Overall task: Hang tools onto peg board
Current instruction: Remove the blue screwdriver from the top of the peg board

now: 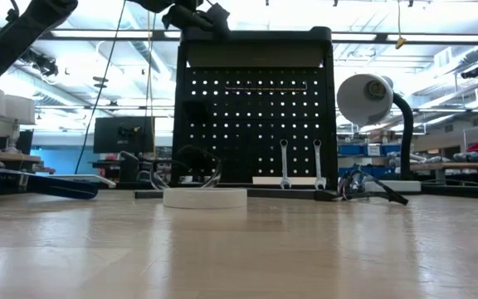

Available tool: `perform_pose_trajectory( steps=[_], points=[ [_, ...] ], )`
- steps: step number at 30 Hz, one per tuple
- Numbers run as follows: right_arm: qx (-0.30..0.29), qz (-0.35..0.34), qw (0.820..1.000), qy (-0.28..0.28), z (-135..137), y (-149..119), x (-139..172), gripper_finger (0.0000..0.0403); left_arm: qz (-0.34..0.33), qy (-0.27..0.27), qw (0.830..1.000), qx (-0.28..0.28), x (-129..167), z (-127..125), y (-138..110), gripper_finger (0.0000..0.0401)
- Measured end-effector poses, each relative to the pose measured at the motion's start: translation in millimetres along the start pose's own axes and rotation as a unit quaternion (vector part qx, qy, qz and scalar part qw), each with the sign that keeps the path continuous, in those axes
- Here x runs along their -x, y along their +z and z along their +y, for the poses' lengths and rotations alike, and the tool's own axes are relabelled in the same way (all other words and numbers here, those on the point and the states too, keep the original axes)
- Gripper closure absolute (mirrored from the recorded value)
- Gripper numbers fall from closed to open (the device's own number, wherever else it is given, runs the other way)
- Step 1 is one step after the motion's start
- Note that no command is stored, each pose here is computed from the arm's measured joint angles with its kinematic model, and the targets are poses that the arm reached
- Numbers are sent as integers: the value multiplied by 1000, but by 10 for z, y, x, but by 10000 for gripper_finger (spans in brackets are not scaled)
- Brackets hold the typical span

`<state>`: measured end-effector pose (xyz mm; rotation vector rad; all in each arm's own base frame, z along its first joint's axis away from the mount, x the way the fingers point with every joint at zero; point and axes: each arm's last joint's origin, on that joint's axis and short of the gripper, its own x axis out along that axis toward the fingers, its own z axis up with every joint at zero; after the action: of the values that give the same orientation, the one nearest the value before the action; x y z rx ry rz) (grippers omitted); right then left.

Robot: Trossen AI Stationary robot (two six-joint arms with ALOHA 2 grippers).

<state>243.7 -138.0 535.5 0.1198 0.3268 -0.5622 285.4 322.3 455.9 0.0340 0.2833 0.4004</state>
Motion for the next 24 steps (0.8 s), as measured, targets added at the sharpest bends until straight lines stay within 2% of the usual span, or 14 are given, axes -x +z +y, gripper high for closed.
perform_pose_trajectory(
  steps=[5, 8, 11, 19, 24],
  points=[
    [0, 0, 1000, 0, -1, 0, 0, 342, 12, 34, 999, -29, -15, -36, 7, 184],
    [-1, 0, 1000, 1, 6, -1, 0, 344, 16, 42, 999, -20, -13, -34, 3, 187],
    [-1, 0, 1000, 1, 7, 0, 0, 346, 27, 46, 999, -11, -11, -35, -16, 208],
    [0, -11, 1000, 2, 8, 22, 1, 347, 40, 49, 998, -2, -1, -39, -34, 307],
    [0, -13, 1000, 2, 8, 24, 1, 348, 9, 44, 999, 21, -15, -21, 6, 313]
  ],
)
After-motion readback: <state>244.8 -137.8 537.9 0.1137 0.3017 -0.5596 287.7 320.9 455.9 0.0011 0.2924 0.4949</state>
